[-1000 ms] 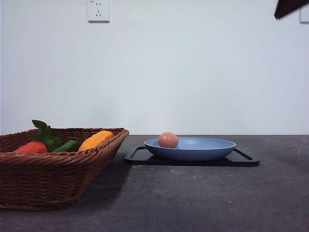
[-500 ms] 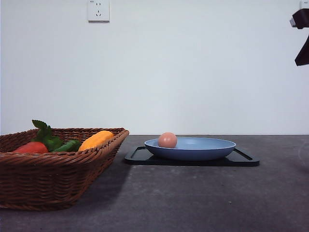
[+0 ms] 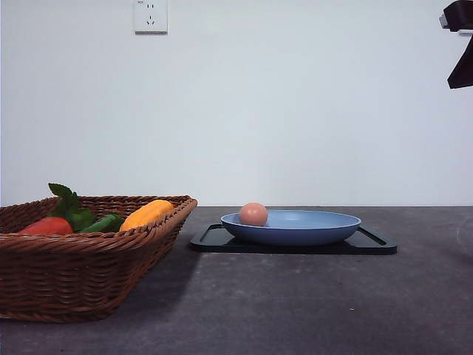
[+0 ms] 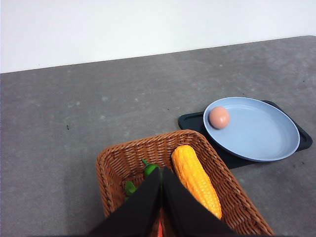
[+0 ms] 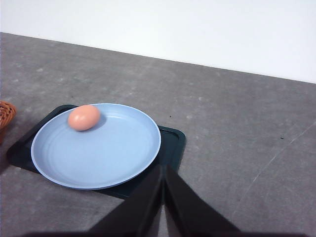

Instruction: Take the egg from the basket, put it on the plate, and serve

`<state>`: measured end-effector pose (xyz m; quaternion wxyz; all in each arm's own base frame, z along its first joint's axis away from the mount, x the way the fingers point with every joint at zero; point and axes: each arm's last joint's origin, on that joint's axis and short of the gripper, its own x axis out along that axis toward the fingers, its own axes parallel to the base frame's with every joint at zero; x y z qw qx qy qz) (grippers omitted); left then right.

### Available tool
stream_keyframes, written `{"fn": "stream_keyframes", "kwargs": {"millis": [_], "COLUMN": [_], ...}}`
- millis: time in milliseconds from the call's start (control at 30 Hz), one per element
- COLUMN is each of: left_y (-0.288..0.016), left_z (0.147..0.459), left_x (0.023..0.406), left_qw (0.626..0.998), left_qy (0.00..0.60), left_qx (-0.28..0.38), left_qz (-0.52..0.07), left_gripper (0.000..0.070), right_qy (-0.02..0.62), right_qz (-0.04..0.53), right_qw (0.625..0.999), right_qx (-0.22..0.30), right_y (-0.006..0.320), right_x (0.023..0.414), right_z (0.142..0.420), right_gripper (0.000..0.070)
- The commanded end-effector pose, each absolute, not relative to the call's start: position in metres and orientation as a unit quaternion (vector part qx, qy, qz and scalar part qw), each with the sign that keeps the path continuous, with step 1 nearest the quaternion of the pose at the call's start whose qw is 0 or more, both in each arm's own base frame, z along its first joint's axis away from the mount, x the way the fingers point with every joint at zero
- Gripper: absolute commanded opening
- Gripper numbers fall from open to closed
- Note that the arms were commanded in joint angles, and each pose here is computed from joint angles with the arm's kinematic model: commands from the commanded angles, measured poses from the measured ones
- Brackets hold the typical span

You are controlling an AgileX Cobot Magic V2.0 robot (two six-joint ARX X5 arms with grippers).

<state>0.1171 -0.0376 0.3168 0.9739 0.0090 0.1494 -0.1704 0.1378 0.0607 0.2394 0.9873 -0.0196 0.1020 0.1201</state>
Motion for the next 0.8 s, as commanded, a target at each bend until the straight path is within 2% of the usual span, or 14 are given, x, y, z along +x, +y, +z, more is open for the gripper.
{"fn": "stream_keyframes", "kwargs": {"millis": [0,133,367,600,767], "left_y": [-0.038,-0.032,-0.013,-0.002,0.002], "left_z": [0.322,0.323,0.327,0.289,0.252], "left_x": [0.117,0.106,0.072,0.066,0.073], "left_qw": [0.975,0.977,0.993,0.999,0.999], "left_qy": [0.142,0.135,0.050,0.014,0.026], "left_qx": [0.005,0.003,-0.003,-0.011,-0.025], "left_qz": [-0.171,-0.162,-0.105,-0.029,-0.002], "left_gripper": [0.0000,0.0000,0.0000,0.0000,0.0000], "right_qy": [0.094,0.094,0.094,0.094,0.094], "right_qz": [0.122,0.122,0.122,0.122,0.122], "right_qw": [0.988,0.988,0.988,0.988,0.988], "right_qx": [-0.012,-0.012,-0.012,-0.012,-0.012], "right_y": [0.062,0.062,0.062,0.062,0.062], "right_x": [0.138,0.138,0.138,0.138,0.138], "right_z": [0.243,0.243,0.243,0.243,0.243], "right_gripper": [0.0000,0.0000,0.0000,0.0000,0.0000]}}
